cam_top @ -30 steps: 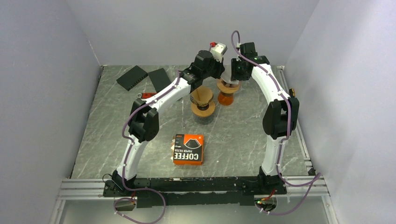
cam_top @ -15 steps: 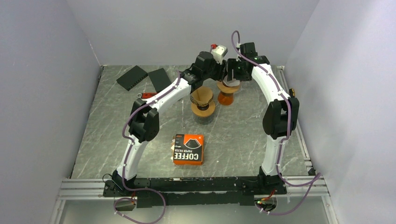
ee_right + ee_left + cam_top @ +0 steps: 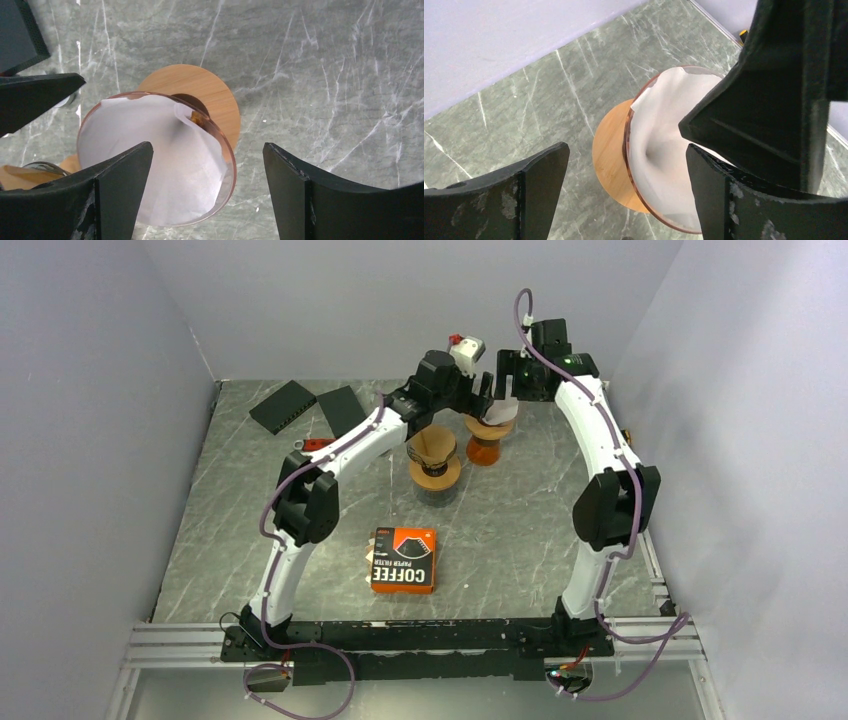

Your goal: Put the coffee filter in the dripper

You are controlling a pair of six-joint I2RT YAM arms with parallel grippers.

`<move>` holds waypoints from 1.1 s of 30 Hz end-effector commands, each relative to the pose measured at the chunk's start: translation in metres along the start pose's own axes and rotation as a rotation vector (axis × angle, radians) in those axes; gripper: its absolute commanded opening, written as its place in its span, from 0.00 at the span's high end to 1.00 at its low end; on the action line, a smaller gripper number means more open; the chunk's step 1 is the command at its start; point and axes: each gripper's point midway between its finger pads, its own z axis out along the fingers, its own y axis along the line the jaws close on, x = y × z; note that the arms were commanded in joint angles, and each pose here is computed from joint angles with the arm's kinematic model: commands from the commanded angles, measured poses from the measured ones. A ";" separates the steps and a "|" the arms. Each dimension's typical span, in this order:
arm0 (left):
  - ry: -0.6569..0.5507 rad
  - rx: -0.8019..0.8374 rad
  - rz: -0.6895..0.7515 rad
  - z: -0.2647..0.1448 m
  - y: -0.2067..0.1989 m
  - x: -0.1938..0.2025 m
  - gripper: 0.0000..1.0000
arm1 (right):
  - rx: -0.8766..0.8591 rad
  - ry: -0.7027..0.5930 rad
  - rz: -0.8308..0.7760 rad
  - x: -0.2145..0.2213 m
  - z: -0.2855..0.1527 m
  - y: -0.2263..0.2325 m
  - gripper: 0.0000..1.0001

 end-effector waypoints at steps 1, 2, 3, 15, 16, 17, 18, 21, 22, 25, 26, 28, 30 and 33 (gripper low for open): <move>-0.134 0.058 -0.024 -0.035 -0.018 -0.063 0.06 | -0.022 -0.116 0.013 -0.030 -0.039 0.008 0.13; -0.142 0.066 -0.031 -0.038 -0.019 -0.067 0.05 | -0.028 -0.121 0.014 -0.030 -0.041 0.008 0.11; -0.152 0.081 -0.031 -0.043 -0.021 -0.072 0.05 | -0.038 -0.130 0.013 -0.031 -0.045 0.010 0.09; -0.263 0.126 -0.039 -0.111 -0.002 -0.115 0.00 | -0.087 -0.288 0.053 -0.053 -0.090 0.009 0.01; -0.256 0.110 -0.043 -0.117 0.008 -0.112 0.00 | -0.083 -0.305 0.060 -0.055 -0.093 0.006 0.01; -0.248 0.086 -0.048 -0.125 0.020 -0.109 0.00 | -0.077 -0.322 0.069 -0.056 -0.097 0.004 0.01; -0.236 0.054 -0.052 -0.132 0.034 -0.104 0.00 | -0.069 -0.334 0.079 -0.056 -0.099 0.000 0.00; -0.193 -0.071 -0.090 -0.158 0.082 -0.084 0.00 | -0.028 -0.379 0.122 -0.055 -0.107 -0.016 0.01; -0.181 -0.130 -0.116 -0.170 0.103 -0.077 0.01 | -0.011 -0.398 0.141 -0.055 -0.109 -0.023 0.01; -0.145 -0.304 -0.167 -0.205 0.148 -0.048 0.00 | 0.068 -0.468 0.200 -0.052 -0.118 -0.048 0.01; -0.127 -0.361 -0.177 -0.216 0.159 -0.035 0.00 | 0.124 -0.482 0.223 -0.046 -0.117 -0.061 0.01; -0.094 -0.445 -0.179 -0.238 0.174 -0.013 0.00 | 0.207 -0.491 0.259 -0.031 -0.112 -0.083 0.01; -0.053 -0.551 -0.182 -0.258 0.188 0.012 0.00 | 0.275 -0.486 0.293 -0.014 -0.109 -0.101 0.01; 0.032 -0.637 -0.198 -0.280 0.196 0.058 0.01 | 0.384 -0.470 0.342 0.018 -0.103 -0.130 0.01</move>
